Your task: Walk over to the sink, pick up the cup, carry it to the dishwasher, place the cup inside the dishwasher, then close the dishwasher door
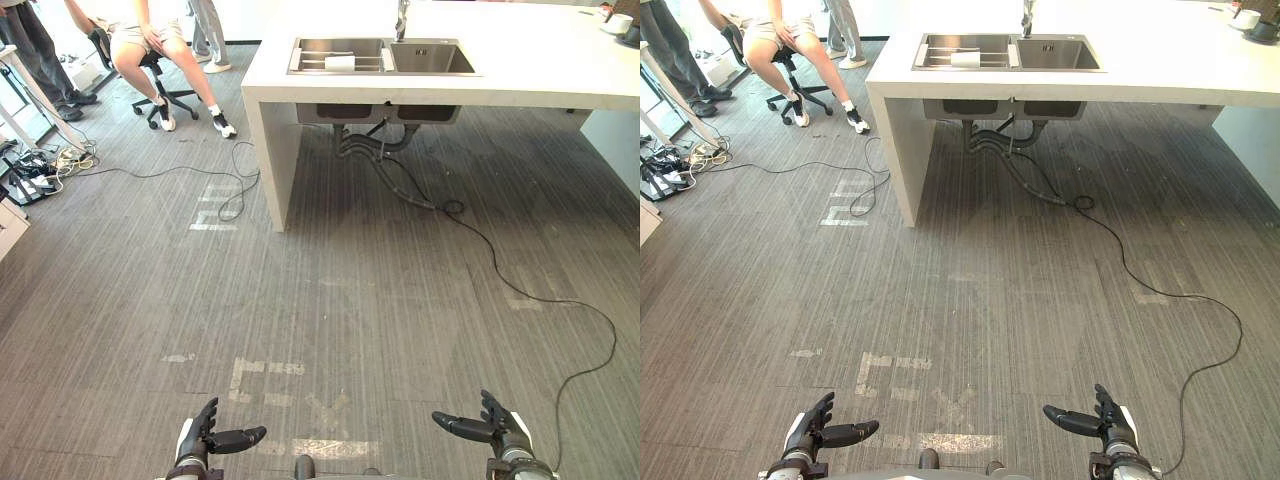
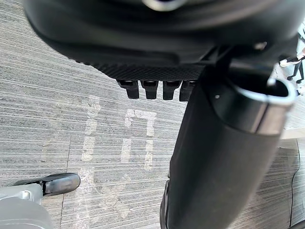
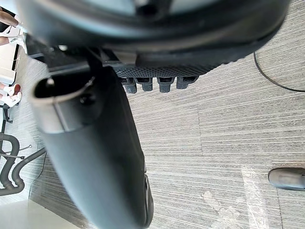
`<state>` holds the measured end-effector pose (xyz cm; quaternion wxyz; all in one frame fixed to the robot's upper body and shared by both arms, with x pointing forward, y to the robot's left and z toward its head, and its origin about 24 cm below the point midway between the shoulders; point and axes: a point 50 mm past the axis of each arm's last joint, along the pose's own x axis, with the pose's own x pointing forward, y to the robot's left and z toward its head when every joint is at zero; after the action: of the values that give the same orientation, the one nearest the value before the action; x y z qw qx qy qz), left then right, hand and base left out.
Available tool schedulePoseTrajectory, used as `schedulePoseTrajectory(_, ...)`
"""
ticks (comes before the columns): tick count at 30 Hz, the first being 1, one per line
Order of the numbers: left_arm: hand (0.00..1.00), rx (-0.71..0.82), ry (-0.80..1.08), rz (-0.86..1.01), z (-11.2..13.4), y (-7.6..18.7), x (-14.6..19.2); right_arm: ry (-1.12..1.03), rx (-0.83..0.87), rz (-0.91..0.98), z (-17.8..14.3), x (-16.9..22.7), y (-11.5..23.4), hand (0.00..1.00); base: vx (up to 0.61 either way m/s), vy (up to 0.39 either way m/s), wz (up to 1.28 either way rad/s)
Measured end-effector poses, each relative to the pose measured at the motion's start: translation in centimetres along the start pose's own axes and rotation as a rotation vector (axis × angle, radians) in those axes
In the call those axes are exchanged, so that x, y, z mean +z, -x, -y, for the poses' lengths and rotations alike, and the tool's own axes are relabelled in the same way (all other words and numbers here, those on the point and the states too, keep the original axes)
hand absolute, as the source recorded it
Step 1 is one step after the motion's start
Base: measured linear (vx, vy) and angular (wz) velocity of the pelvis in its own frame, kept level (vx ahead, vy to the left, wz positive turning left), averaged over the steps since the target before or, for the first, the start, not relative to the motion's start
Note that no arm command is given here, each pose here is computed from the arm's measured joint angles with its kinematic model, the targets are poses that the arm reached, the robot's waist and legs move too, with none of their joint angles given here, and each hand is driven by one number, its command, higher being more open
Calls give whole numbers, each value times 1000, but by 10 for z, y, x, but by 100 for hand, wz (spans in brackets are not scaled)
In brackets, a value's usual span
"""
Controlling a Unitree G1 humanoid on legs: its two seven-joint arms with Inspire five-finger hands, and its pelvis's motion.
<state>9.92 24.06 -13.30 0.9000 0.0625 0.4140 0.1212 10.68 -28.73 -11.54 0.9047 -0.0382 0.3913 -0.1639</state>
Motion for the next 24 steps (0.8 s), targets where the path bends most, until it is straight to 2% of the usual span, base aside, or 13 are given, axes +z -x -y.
schedulePoseTrajectory(14,100,0,1,0,0,0,0,-31,-32,7,0,2,-1,100,0,0,-1)
schedulePoseTrajectory(24,100,-10,17,12,9,-2,5,-90,-24,-9,-27,1,-6,100,0,0,-1)
